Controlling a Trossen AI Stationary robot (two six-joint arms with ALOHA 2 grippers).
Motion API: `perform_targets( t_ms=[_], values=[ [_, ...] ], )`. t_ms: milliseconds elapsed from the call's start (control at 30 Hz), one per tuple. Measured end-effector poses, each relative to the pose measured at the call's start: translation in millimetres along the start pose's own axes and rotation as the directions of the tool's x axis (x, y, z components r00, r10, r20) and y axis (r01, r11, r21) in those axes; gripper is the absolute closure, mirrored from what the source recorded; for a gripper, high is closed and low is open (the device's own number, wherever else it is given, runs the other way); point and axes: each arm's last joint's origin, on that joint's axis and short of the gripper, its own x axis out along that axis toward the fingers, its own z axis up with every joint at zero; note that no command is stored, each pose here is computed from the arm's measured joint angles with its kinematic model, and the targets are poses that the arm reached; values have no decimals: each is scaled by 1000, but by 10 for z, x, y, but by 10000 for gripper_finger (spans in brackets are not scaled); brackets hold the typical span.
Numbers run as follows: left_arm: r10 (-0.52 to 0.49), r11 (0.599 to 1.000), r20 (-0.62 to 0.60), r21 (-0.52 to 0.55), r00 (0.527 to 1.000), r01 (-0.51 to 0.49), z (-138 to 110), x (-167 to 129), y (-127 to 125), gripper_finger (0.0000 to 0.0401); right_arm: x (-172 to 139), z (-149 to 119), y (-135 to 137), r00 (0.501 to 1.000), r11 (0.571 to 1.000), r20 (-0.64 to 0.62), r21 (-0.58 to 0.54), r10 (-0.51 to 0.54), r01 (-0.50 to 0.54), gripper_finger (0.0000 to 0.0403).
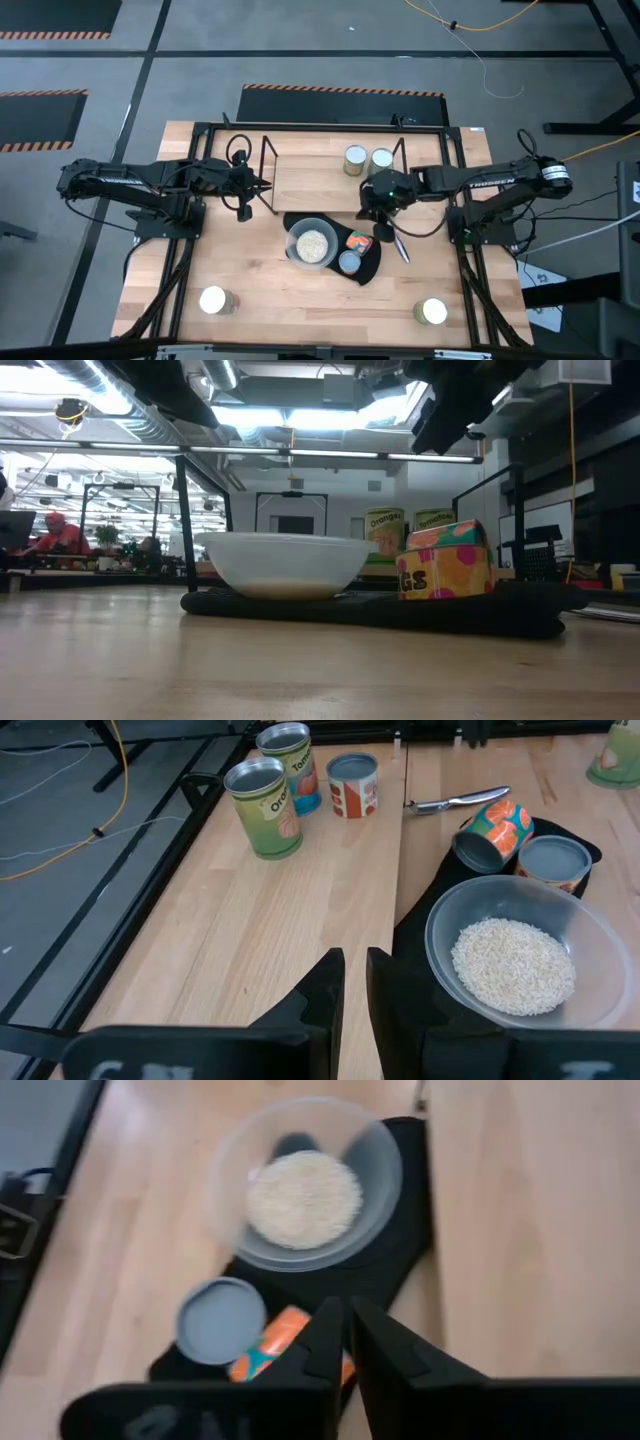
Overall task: Pick and place cans onto a shelf
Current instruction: Put the small canned oranges on the shelf
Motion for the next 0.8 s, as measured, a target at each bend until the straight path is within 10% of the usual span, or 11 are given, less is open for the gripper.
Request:
perform_targets(
  t_ms=[533,800],
  values=[
    [0,998,26,-57,1000,2,26,0,0,361,14,-1,30,997,991,-7,106,81,-80,236],
    [-166,973,335,-95,927,209,336,0,-53,357,20,-50,246,955,944,-64,185,289,-273,238]
  ],
)
